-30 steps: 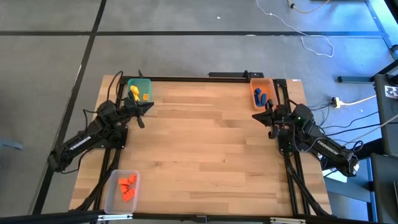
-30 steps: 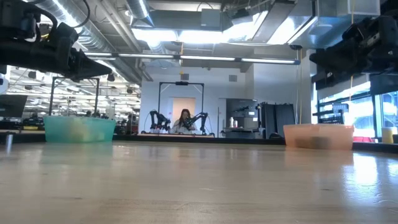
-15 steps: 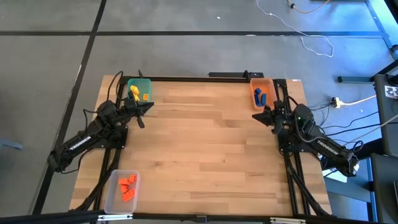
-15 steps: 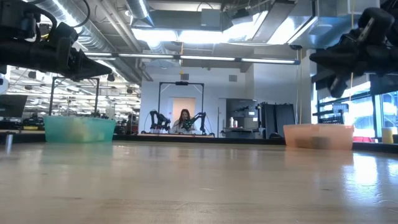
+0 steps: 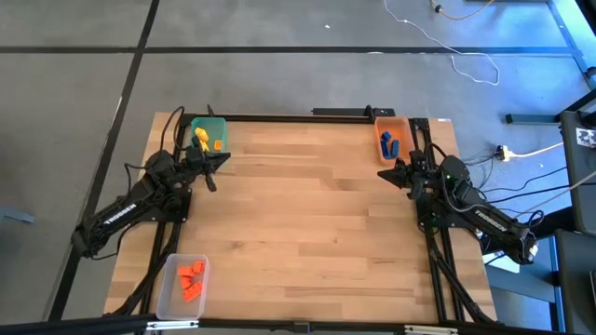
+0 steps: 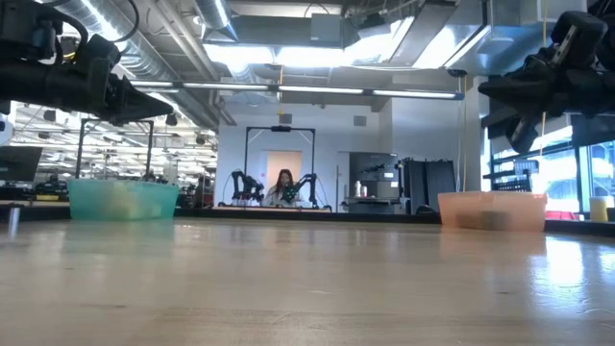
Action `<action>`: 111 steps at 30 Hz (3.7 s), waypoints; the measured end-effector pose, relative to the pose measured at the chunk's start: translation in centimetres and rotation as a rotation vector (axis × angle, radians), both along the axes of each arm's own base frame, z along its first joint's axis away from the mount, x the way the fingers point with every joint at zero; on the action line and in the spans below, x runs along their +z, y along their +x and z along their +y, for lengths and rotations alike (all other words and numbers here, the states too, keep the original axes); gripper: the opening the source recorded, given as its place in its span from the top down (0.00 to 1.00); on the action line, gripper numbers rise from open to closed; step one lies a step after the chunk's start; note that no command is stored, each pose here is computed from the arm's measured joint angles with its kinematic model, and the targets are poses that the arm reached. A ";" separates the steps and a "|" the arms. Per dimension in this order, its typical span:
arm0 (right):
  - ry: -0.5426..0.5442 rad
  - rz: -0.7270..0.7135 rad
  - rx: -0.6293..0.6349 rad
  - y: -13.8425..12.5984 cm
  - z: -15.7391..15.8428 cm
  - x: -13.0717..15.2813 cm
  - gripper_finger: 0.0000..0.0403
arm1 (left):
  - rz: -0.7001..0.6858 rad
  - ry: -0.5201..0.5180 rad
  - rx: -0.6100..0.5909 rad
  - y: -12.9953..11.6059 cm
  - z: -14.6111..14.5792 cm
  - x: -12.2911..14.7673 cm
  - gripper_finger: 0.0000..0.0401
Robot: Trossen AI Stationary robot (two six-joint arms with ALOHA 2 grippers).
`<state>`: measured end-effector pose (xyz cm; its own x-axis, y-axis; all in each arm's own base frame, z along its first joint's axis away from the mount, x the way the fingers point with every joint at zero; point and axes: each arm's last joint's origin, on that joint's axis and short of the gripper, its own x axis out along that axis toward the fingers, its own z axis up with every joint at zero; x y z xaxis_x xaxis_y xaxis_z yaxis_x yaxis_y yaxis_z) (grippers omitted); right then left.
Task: Sort & place blocks by color
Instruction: Return to Home Position
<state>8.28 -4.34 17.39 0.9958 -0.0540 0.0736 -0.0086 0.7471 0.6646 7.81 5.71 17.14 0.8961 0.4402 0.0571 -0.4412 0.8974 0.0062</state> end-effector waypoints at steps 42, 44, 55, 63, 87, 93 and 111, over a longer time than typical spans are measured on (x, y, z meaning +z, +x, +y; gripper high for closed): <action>-0.002 0.000 0.128 0.5 1.1 0.0 1.00 | 0.000 0.000 0.000 0.0 0.0 0.0 1.00; -0.002 0.000 0.128 0.5 1.1 0.0 1.00 | 0.000 0.000 0.000 0.0 0.0 0.0 1.00; -0.002 0.001 0.128 0.5 1.1 0.0 1.00 | 0.000 0.000 0.000 0.0 0.0 0.0 1.00; -0.002 0.001 0.128 0.5 1.1 0.0 1.00 | 0.000 0.000 0.000 0.0 0.0 0.0 1.00; -0.002 0.001 0.128 0.5 1.1 0.0 1.00 | 0.000 0.000 0.000 0.0 0.0 0.0 1.00; -0.002 0.001 0.127 0.5 1.1 0.0 1.00 | 0.000 0.000 0.000 0.0 0.0 0.0 1.00; -0.002 0.001 0.128 0.5 1.1 0.0 1.00 | 0.000 0.000 0.000 0.0 0.0 0.0 1.00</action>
